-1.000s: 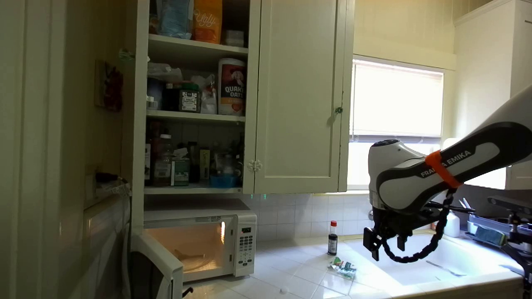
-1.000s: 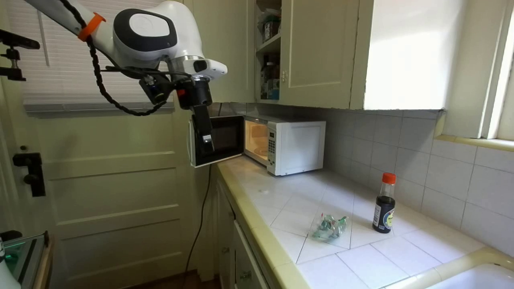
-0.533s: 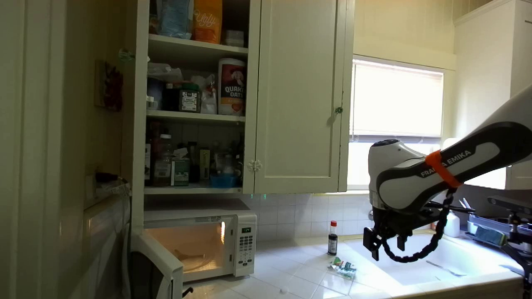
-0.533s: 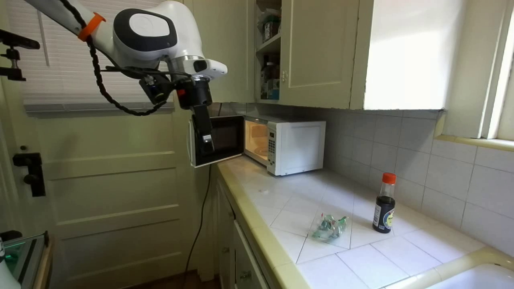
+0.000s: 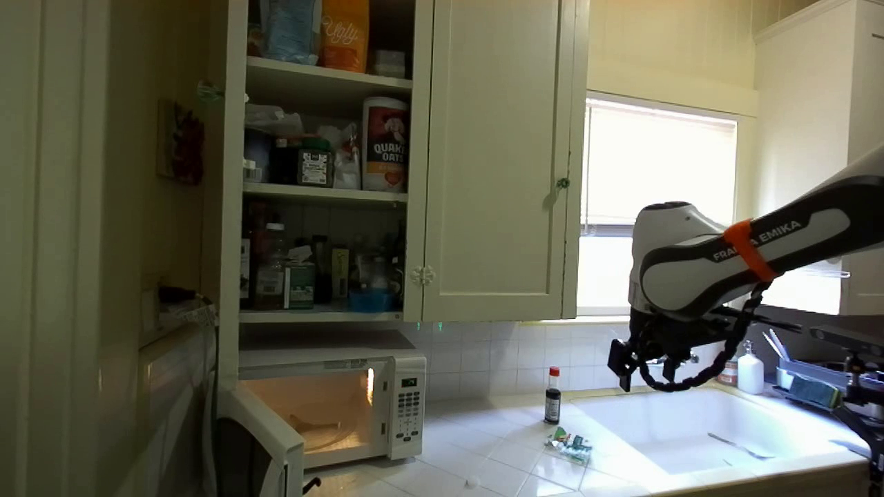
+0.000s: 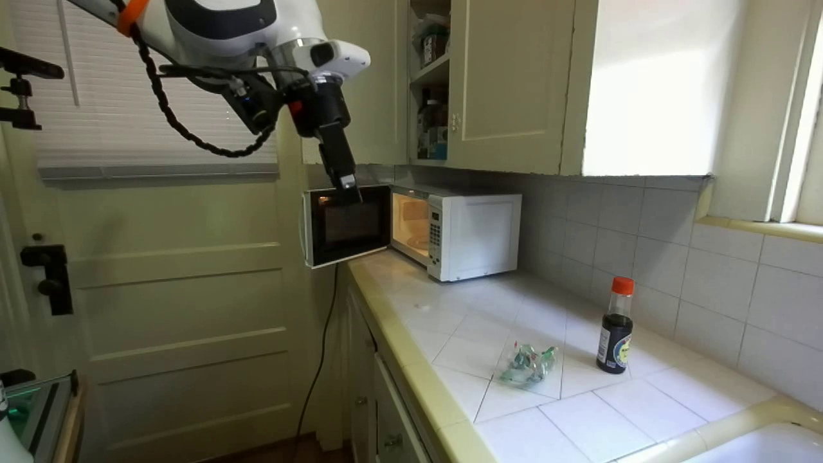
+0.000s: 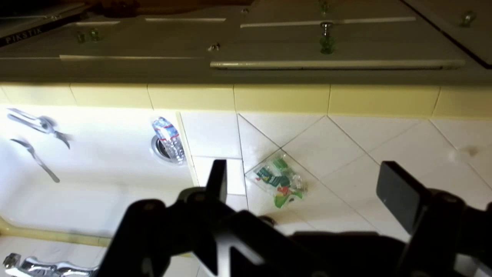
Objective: Open the cupboard door
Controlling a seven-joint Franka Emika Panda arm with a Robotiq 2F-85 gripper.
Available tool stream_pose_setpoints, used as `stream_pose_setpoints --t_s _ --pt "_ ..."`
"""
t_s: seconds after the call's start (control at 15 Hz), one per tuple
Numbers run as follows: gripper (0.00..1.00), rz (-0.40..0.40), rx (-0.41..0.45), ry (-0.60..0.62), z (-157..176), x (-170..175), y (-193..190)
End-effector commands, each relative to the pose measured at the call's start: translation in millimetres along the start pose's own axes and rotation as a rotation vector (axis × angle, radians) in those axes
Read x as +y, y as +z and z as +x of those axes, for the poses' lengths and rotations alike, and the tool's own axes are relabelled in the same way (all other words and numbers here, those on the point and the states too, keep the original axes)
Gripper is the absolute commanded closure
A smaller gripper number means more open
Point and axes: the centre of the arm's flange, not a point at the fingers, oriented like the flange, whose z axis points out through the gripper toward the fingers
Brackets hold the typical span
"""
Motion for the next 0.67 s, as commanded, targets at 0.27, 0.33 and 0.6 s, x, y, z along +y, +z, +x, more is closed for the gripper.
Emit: stream_pose_setpoints --t_s 0.27,0.33,0.6 --pt "0.00 0.190 0.260 -0.051 2.6 60.1 -88.0" --pt "0.00 0.215 0.284 -0.064 4.4 64.9 -94.1" --pt "0.00 0.285 0.335 -0.133 4.1 70.1 -112.6"
